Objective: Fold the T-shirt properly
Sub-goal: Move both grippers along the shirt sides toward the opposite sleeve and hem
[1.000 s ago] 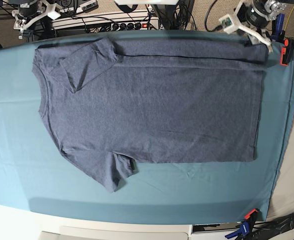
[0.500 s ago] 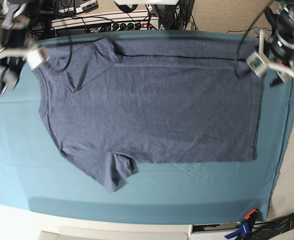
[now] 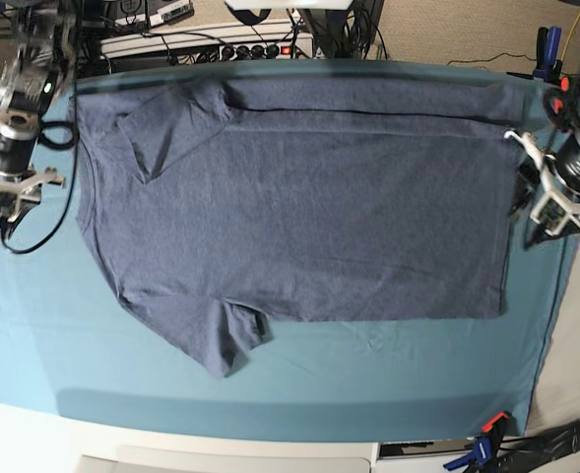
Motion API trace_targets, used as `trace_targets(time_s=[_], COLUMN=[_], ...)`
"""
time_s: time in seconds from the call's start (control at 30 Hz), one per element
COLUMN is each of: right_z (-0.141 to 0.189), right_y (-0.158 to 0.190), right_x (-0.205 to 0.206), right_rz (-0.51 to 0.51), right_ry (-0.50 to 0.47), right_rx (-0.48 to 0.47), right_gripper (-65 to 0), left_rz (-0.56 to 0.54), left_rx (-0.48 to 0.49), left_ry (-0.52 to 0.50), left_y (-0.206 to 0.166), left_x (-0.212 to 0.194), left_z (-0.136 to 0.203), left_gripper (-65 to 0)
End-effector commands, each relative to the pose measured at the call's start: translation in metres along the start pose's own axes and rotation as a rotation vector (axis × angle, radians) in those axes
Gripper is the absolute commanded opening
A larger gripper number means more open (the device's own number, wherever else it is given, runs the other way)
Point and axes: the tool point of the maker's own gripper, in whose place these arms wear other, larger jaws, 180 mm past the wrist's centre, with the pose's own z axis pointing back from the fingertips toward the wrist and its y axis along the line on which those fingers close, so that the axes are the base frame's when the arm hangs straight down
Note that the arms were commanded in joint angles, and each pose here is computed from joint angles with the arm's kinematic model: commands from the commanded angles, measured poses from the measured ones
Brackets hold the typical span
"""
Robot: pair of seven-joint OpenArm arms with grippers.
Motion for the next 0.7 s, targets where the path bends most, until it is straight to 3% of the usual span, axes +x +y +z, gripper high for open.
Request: trace_targets(time_s=[0.0, 0.13, 0.3, 0.4, 0.67], right_z=[-0.011, -0.047, -0.081, -0.104, -0.149], right_y=[-0.006, 0.018, 0.059, 0.061, 0.082], right_x=[0.002, -0.031, -0.027, -0.014, 0.018], right_rz=[-0.019, -0.170, -0.359, -0.417, -0.489], right_ry=[-0.015, 0.111, 0.202, 0.211, 0.223], right_rx=[-0.013, 0.096, 0.317, 0.342, 0.427], right_gripper=[-37.6, -37.6, -37.6, -37.6, -37.6], left_rz=[0.017, 0.179, 0.241, 0.285, 0.452], left_rx=[0.010, -0.083, -0.120, -0.051, -0.040], left_ry=[-0.024, -0.008, -0.067, -0.059, 0.007], left_y=[0.012, 0.014, 0.022, 0.041, 0.067], left_x=[0.004, -0.010, 0.007, 0.006, -0.026], left_z=[-0.001, -0.010, -0.014, -0.019, -0.059], left_gripper=[-35.0, -35.0, -36.9, -36.9, -36.9])
